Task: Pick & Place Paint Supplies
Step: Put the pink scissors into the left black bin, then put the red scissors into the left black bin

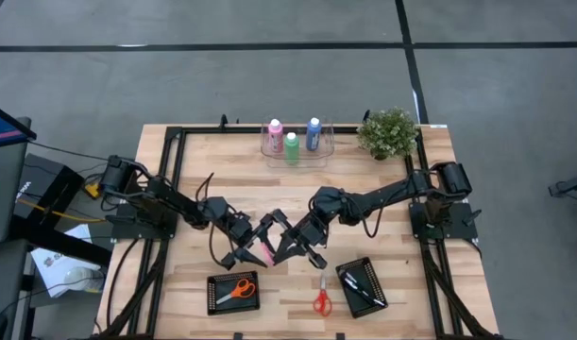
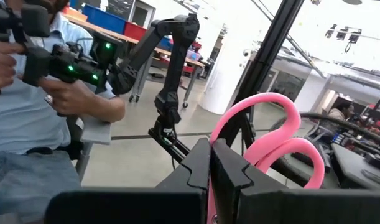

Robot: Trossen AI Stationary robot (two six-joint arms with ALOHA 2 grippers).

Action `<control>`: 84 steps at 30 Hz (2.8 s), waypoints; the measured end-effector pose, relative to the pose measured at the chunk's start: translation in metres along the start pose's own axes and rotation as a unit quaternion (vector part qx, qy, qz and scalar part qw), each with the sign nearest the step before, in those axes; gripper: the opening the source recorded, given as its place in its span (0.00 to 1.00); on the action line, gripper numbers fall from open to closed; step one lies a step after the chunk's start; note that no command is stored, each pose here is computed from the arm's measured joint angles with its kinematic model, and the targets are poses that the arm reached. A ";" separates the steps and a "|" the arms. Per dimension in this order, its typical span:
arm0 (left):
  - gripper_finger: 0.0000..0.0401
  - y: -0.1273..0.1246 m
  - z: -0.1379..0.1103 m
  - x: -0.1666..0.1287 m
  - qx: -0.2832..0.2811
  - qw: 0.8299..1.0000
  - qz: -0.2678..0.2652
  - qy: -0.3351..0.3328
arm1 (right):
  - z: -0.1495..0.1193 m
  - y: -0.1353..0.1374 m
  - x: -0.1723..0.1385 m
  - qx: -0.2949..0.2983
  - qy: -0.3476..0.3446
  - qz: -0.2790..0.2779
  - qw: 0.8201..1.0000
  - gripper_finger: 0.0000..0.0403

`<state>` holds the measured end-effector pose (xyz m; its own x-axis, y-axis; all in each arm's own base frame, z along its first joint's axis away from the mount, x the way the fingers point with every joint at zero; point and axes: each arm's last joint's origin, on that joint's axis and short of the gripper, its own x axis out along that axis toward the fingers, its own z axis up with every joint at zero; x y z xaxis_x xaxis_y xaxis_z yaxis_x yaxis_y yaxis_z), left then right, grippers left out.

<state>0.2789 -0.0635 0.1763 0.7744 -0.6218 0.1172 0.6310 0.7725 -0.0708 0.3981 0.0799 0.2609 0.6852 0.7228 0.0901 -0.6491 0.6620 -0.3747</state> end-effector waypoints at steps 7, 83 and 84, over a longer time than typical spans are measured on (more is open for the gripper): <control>0.44 0.001 0.007 0.007 0.004 1.000 -0.005 -0.011 | 0.001 0.001 0.001 -0.012 -0.003 0.002 1.000 0.00; 0.44 -0.040 0.033 -0.124 0.100 0.953 0.286 -0.030 | -0.085 0.005 0.090 0.209 0.323 0.020 0.923 0.50; 0.44 -0.040 0.031 -0.124 0.095 0.953 0.286 -0.020 | -0.078 0.012 0.089 0.211 0.351 0.019 0.912 0.50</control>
<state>0.1560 -0.0132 0.1955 0.9845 -0.0890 0.1510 0.0830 0.9955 0.0454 0.4769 0.1367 0.1928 0.6065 0.5387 -0.5848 -0.6441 0.7641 0.0359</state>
